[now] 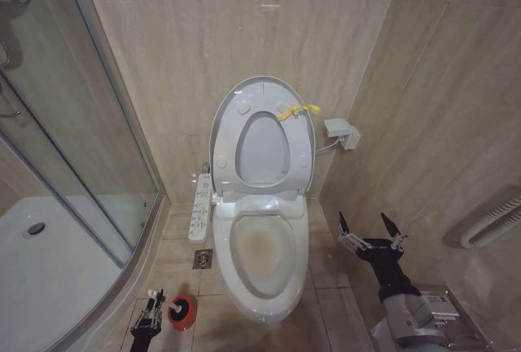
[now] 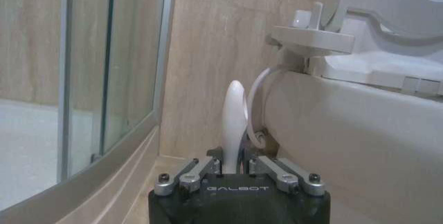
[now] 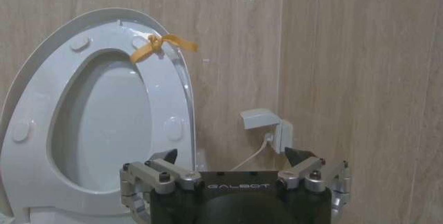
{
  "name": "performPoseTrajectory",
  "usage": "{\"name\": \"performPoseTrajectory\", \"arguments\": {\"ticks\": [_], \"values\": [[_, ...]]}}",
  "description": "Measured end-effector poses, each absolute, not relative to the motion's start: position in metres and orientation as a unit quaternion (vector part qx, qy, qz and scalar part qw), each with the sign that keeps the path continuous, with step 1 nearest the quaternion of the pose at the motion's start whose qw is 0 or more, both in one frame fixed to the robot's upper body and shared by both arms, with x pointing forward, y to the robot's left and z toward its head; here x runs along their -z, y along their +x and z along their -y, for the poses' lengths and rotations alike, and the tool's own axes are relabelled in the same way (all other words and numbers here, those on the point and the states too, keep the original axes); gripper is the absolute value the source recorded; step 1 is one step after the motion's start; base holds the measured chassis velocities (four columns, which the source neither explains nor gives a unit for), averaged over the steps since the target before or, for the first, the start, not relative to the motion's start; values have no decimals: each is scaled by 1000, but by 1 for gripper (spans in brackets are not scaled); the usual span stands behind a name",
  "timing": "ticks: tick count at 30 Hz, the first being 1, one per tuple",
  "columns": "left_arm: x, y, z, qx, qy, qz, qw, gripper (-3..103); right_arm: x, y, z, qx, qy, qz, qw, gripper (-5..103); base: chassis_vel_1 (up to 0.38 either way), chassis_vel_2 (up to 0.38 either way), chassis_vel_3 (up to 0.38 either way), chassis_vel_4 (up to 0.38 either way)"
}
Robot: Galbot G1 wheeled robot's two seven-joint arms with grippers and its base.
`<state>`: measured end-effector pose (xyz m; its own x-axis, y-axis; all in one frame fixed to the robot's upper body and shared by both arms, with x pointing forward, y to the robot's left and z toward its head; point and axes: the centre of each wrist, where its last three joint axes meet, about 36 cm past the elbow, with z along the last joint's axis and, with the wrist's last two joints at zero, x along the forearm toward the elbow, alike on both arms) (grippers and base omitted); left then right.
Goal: Open the toilet lid, clean the toilet bowl with a toilet brush, close the toilet lid, and flush.
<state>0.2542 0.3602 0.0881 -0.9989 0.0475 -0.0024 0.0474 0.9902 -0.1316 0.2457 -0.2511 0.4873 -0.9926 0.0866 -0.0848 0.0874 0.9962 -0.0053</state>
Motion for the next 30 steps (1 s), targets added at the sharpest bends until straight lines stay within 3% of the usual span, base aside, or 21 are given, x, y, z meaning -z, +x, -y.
{"name": "performPoseTrajectory", "arguments": {"ticks": [30], "values": [[-89,263,-372,-52,-25,998,4,19,-487,246,251,5,44,-998,42,100,0,0,0,0]]}}
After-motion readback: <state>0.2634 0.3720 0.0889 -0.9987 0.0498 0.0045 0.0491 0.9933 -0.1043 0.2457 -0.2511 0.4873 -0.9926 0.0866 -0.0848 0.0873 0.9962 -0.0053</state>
